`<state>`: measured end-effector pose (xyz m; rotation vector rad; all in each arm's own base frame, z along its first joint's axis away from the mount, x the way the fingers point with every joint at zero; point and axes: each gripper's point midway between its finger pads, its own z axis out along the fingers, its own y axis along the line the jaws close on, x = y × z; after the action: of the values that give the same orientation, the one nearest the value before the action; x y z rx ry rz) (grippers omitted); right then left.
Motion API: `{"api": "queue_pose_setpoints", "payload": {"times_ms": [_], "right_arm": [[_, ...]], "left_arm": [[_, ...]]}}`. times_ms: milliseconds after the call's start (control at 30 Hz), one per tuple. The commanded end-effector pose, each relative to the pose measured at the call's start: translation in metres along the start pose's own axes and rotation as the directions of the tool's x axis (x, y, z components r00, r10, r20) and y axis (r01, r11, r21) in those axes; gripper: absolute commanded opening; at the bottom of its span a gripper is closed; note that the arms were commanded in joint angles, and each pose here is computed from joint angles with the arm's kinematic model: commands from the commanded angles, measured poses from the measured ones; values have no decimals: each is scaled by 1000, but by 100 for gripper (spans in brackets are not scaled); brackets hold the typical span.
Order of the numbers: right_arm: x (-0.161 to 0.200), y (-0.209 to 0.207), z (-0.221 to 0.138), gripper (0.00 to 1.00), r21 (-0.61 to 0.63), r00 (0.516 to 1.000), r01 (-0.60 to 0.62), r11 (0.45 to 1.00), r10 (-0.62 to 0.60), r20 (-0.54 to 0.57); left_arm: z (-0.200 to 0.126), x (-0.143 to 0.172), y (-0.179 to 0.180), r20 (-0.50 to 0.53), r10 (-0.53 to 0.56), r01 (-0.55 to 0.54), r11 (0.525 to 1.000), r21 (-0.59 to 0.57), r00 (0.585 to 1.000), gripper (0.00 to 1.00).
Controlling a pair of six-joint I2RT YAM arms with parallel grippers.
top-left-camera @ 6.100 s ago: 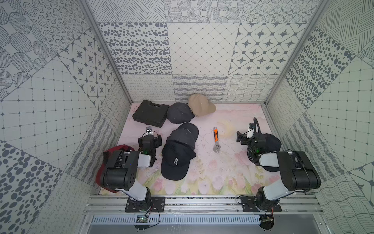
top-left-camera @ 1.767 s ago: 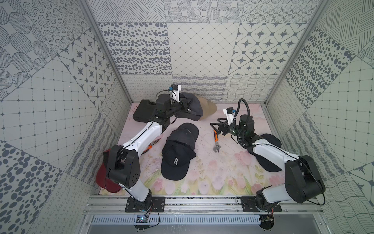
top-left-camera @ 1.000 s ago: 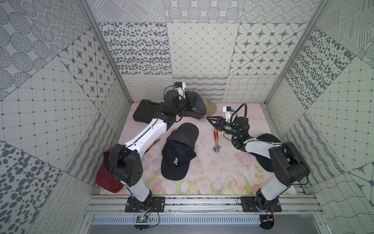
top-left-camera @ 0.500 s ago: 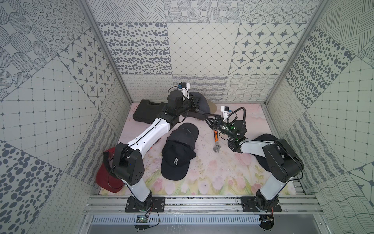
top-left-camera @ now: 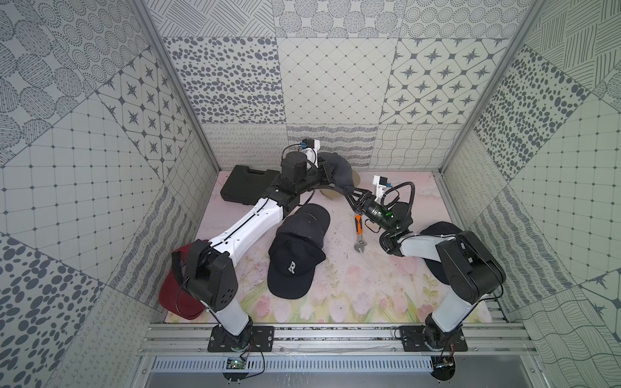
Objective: Open the adjustable buckle of the baseball cap
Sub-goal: Pick up the baseball cap from the center of the board.
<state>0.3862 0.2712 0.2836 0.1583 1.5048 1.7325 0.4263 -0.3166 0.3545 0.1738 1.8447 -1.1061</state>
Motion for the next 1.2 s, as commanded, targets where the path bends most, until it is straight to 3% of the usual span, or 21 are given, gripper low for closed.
{"api": "queue_pose_setpoints", "payload": {"times_ms": [0,100,333,833,1000,1167], "right_arm": [[-8,30,-2,86,-90,998,46,995,-42,45],[-5,24,-3,97,-95,999,13,995,-8,48],[-7,28,-5,91,-102,998,30,994,-24,60],[-15,67,-21,64,-143,974,203,969,-186,127],[-19,70,-25,48,-134,966,229,964,-208,151],[-21,61,-29,30,-77,964,239,968,-227,139]], "left_arm": [[-6,-10,-20,41,26,-29,998,60,999,0],[-6,-10,-30,33,27,-30,995,98,999,0],[-9,0,-38,-18,33,-30,992,125,999,0],[-10,26,-30,-81,10,0,993,120,997,3],[-11,32,-26,-100,6,4,995,104,995,6],[-13,38,-19,-119,30,-22,997,69,992,28]]}}
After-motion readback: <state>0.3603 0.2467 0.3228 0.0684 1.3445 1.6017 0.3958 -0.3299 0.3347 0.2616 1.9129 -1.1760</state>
